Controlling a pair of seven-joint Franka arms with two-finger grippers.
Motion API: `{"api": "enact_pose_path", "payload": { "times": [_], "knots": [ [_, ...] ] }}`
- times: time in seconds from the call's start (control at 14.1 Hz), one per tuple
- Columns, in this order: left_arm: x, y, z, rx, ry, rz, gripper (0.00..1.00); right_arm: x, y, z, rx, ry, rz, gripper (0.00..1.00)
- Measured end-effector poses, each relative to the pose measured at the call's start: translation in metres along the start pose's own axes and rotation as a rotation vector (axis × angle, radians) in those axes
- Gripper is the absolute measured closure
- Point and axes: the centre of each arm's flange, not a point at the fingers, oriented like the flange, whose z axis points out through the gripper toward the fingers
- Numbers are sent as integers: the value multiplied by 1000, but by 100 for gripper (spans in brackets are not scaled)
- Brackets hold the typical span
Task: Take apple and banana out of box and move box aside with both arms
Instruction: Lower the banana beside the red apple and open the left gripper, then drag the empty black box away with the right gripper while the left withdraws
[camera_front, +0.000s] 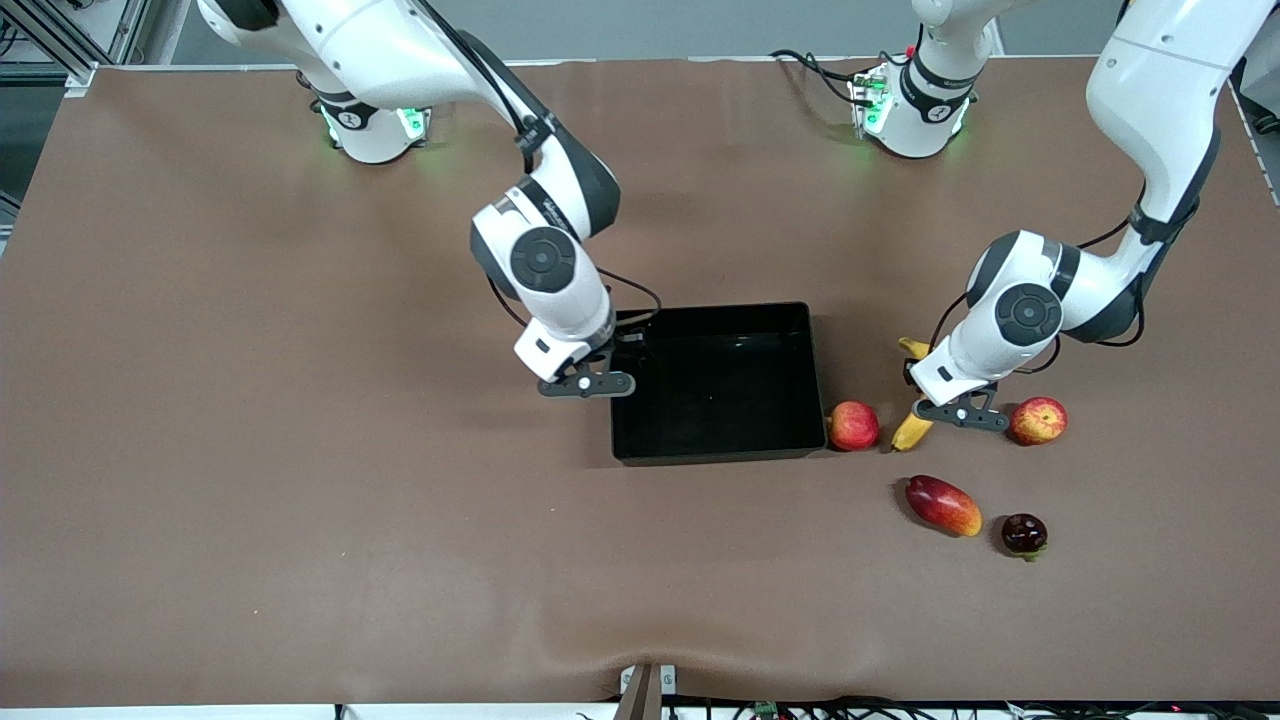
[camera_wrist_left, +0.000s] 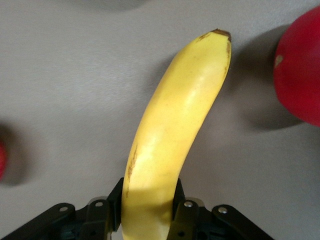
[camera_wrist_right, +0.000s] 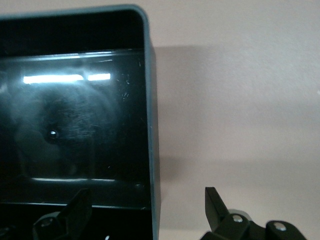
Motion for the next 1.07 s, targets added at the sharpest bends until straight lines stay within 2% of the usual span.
{"api": "enact_pose_path", "payload": {
  "times": [0.14,0.21,0.36,0.5,0.57,0.64,1.07],
  "knots": [
    [2,0,10,-20,8,1,60,5,-2,9,6,24,-48,0],
    [3,0,9,-21,13,4,56,7,-2,12,13,37,-62,0],
    [9,-1,1,-18,34,5,37,8,-4,21,22,53,-73,0],
    [21,-6,-21,-2,79,-1,17,9,-5,30,29,65,-78,6],
    [27,-8,-39,13,105,-2,5,9,-4,37,26,60,-79,15],
    [34,-9,-62,36,121,-5,0,8,-3,43,23,55,-78,28],
    [59,-14,-257,144,42,-112,0,10,2,52,12,46,-34,93]
  ]
}}
